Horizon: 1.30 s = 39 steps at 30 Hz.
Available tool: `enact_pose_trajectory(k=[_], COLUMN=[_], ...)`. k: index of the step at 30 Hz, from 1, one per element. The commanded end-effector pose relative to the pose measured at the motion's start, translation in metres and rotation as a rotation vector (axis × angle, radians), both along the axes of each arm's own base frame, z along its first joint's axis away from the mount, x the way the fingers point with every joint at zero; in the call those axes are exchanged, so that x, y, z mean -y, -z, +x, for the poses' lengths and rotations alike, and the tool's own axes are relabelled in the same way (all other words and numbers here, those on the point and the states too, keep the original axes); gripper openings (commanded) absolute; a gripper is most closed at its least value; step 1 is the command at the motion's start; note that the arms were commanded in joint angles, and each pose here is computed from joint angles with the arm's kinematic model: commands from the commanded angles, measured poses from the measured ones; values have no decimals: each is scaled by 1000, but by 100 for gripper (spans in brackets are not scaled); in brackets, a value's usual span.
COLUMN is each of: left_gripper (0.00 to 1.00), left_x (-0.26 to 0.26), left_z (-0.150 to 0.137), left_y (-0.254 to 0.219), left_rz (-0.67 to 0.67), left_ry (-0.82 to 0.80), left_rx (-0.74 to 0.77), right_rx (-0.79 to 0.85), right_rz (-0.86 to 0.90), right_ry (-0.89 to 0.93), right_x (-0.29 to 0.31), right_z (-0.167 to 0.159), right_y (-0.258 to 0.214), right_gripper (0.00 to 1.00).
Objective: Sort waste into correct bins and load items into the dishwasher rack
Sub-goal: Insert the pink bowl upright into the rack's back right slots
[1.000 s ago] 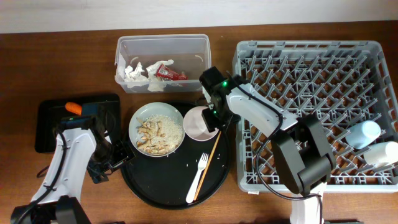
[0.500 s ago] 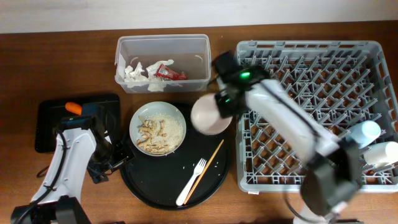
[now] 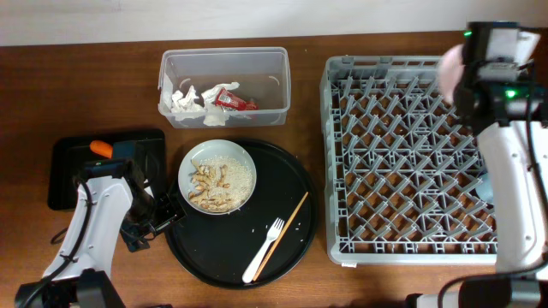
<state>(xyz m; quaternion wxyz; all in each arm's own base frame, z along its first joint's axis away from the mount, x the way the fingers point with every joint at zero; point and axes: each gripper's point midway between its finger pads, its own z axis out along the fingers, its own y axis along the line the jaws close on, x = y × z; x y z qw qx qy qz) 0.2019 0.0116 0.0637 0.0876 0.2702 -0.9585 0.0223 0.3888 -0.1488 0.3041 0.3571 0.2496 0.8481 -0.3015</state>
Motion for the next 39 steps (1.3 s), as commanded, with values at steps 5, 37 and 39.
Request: enact_pose_trajectory(k=[5,37,39], left_gripper=[83,83,83], left_x=[0,0,0], left_z=[-3,-1,-1], left_y=[1,2,2], left_rz=[4,5,5], left_ry=[22,22,22], left_rx=[-6,1,1], right_rx=[-51,-254,-252], right_rz=[-271,-280,-269], right_ry=[427,363,338], right_x=[97,64,56], right_z=[-22,25,29], right_y=[12,145,147], right_gripper=[4,4,4])
